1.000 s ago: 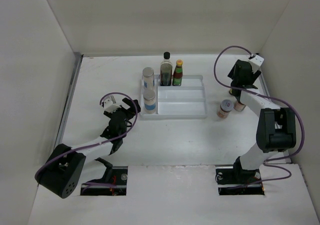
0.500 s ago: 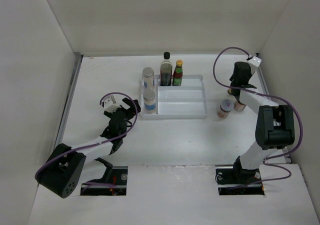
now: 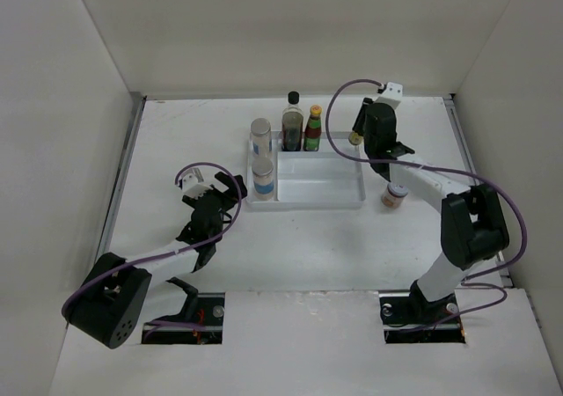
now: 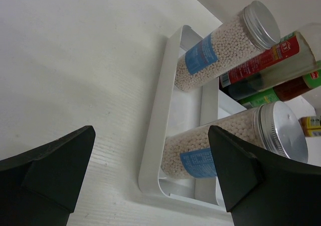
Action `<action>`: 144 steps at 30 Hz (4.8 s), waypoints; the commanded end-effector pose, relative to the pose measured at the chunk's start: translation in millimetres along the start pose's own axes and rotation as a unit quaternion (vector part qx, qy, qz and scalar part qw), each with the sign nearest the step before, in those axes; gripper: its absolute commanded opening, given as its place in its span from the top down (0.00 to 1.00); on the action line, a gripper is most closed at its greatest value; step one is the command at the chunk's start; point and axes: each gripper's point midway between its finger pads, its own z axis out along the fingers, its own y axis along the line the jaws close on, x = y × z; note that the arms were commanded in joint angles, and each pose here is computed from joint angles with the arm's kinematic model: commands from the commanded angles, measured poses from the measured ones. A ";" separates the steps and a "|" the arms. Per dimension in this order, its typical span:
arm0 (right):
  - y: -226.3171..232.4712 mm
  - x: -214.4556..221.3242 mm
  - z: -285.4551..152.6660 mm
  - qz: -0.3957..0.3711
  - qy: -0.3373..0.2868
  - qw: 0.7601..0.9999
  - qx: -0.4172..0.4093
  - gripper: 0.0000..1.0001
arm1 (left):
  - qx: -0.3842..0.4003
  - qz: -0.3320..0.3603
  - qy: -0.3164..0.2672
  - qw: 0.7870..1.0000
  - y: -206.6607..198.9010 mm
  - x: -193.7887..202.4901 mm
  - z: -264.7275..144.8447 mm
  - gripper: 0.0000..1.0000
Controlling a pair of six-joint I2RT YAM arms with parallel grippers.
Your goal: Organize the condiment bottles
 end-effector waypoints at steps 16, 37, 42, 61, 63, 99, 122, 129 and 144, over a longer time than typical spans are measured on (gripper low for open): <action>79.6 0.9 26.3 0.022 -0.025 0.997 -0.066 0.69 | 0.024 -0.021 -0.013 0.999 -19.7 -11.2 4.7 0.00; 5.1 -25.8 -62.8 0.065 -0.048 0.997 -0.005 0.23 | 0.021 -0.024 -0.013 0.999 -16.8 -12.0 4.1 0.00; -64.7 10.0 -110.6 0.051 -0.019 0.995 0.085 0.13 | 0.021 -0.024 -0.011 0.999 -16.7 -10.3 4.8 0.00; -114.8 101.1 -98.1 0.067 0.106 0.983 0.131 0.07 | 0.029 -0.027 -0.004 0.999 -21.6 -6.6 3.8 0.00; -121.7 105.2 -90.6 0.064 0.112 0.981 0.142 0.11 | 0.027 -0.025 -0.001 0.999 -21.0 -5.3 4.1 0.00; 49.2 16.5 -43.9 0.010 -0.012 0.998 -0.063 0.52 | 0.037 -0.031 0.003 0.999 -24.0 -4.9 3.0 0.00; 38.3 34.2 -33.7 0.008 0.003 0.999 -0.049 0.18 | 0.035 -0.033 0.005 0.999 -21.7 -4.1 4.1 0.00; -10.5 -11.5 -64.9 0.037 -0.035 0.999 0.007 0.03 | 0.029 -0.033 0.003 0.999 -18.6 -4.1 4.8 0.00; -221.5 39.2 -75.8 0.070 0.010 0.954 0.290 0.00 | 0.039 -0.037 0.008 0.999 -23.9 -1.6 0.7 0.00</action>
